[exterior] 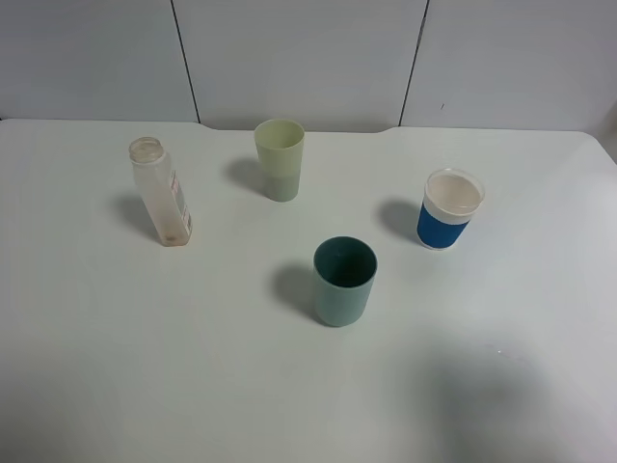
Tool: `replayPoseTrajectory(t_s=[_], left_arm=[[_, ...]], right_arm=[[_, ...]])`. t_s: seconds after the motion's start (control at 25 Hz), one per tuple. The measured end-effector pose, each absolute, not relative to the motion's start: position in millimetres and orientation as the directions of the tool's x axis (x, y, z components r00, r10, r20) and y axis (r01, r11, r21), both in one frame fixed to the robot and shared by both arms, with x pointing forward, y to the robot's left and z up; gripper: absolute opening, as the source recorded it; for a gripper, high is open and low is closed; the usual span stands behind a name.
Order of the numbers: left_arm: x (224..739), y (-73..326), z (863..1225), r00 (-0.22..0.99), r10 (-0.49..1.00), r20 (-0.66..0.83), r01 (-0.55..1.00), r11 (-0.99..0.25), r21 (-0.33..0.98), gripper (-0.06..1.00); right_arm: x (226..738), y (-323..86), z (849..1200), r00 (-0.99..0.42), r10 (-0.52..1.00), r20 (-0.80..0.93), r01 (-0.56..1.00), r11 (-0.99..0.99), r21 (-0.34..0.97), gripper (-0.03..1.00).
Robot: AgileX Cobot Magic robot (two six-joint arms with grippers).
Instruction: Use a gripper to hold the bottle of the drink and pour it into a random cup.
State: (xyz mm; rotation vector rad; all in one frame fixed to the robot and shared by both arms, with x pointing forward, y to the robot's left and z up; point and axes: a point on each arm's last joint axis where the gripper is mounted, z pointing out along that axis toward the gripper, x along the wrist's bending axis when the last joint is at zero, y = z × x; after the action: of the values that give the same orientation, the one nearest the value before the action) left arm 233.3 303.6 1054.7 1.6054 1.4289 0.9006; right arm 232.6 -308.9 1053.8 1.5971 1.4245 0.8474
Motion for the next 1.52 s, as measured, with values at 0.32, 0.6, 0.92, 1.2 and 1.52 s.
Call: replayPoseTrajectory(t_s=[0.32,0.6,0.92,1.2,1.52], left_arm=[[233.2,303.6,1054.6,0.113,0.994,0.005,0.434,-0.054,0.899,0.82],[233.2,303.5,1054.6,0.114,0.994,0.004,0.434,-0.053,0.899,0.82],[233.2,303.5,1054.6,0.114,0.994,0.002,0.434,-0.052,0.899,0.82],[232.9,303.0,1054.6,0.027,1.0,0.002,0.437,-0.014,0.899,0.82],[232.5,302.0,1054.6,-0.143,0.99,0.002,0.433,0.06,0.899,0.82]], right_arm=[[232.6,-308.9,1053.8,0.135,0.99,-0.035,0.442,-0.029,0.897,0.63],[232.6,-308.9,1053.8,0.135,0.99,-0.035,0.442,-0.029,0.897,0.63],[232.6,-308.9,1053.8,0.135,0.99,-0.035,0.442,-0.029,0.897,0.63],[232.6,-308.9,1053.8,0.135,0.99,-0.035,0.442,-0.029,0.897,0.63],[232.6,-308.9,1053.8,0.135,0.99,-0.035,0.442,-0.029,0.897,0.63]])
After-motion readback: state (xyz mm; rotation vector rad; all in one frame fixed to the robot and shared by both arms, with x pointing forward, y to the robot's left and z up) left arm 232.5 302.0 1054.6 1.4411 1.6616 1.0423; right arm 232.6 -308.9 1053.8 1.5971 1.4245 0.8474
